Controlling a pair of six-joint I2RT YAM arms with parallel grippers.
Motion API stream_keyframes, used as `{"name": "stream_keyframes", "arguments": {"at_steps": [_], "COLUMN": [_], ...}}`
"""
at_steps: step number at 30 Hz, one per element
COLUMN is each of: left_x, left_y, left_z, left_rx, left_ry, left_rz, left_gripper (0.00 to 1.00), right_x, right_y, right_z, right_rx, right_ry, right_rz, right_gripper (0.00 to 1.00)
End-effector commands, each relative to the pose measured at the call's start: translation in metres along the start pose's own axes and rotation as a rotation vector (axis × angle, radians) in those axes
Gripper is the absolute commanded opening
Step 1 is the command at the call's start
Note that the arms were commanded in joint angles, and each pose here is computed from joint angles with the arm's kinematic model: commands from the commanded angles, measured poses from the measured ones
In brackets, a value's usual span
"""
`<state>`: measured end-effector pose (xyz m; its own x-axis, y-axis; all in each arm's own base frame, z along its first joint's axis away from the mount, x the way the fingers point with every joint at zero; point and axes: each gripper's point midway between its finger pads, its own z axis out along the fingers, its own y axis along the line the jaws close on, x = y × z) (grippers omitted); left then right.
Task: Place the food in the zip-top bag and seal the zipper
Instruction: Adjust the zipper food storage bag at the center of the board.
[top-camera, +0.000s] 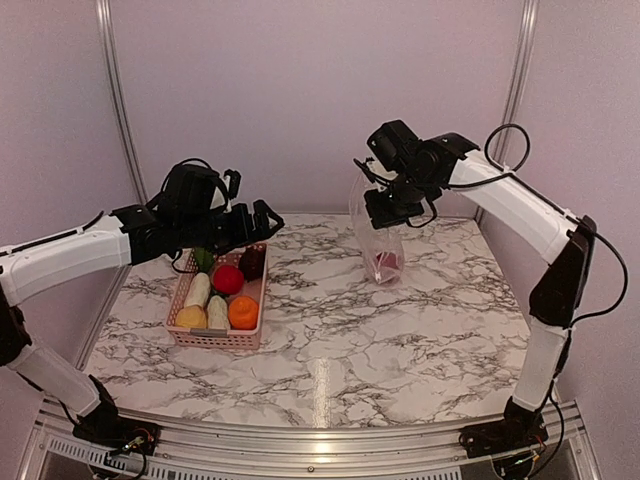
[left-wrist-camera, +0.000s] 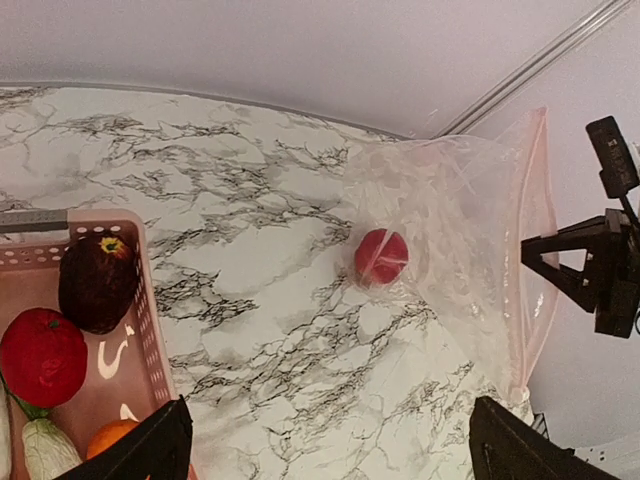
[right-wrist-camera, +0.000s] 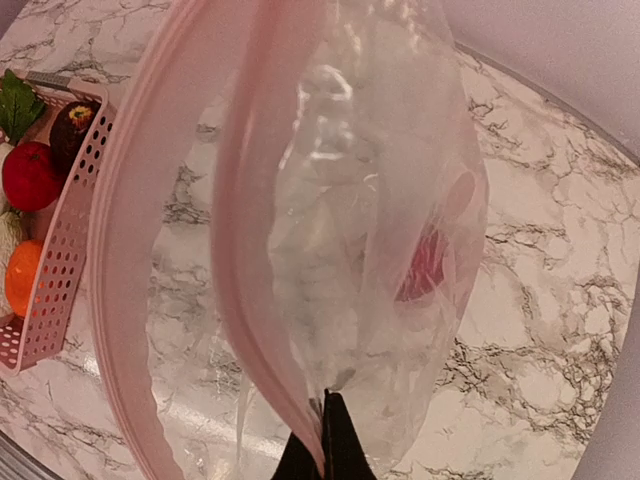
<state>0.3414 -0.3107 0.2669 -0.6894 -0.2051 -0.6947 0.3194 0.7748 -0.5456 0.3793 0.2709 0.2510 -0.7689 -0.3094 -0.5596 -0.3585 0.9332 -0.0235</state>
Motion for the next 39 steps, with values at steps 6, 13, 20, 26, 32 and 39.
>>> {"name": "stream_keyframes", "arguments": {"at_steps": [6, 13, 20, 26, 32, 39], "left_x": [-0.011, 0.006, 0.025, 0.028, 0.044, 0.070], "left_y": [0.020, 0.029, 0.055, 0.060, 0.096, 0.139], "left_z": [-0.022, -0.020, -0.023, -0.030, -0.030, -0.035], "left_rx": [0.111, 0.025, -0.081, -0.093, -0.274, -0.465], "left_ry": [-0.066, 0.070, 0.135, 0.128, 0.206, 0.262], "left_rz": [-0.065, 0.089, 0.144, 0.182, 0.153, 0.089], "left_gripper": [0.86, 0.77, 0.76, 0.72, 0.72, 0.71], "right_x": [-0.010, -0.016, -0.022, 0.016, 0.019, 0.016], "right_y": [-0.166, -0.224, -0.150, -0.059, -0.019, 0.008], "right_z": [-0.065, -0.117, -0.052, 0.022, 0.037, 0.036], "right_rx": [0.334, 0.494, 0.296, 0.075, 0.007, -0.081], "right_ry": [-0.104, -0.192, -0.125, 0.012, 0.041, 0.025], "right_rz": [0.242, 0.277, 0.125, 0.026, -0.018, -0.048], "right_gripper": [0.00, 0.00, 0.00, 0.00, 0.00, 0.00]}}
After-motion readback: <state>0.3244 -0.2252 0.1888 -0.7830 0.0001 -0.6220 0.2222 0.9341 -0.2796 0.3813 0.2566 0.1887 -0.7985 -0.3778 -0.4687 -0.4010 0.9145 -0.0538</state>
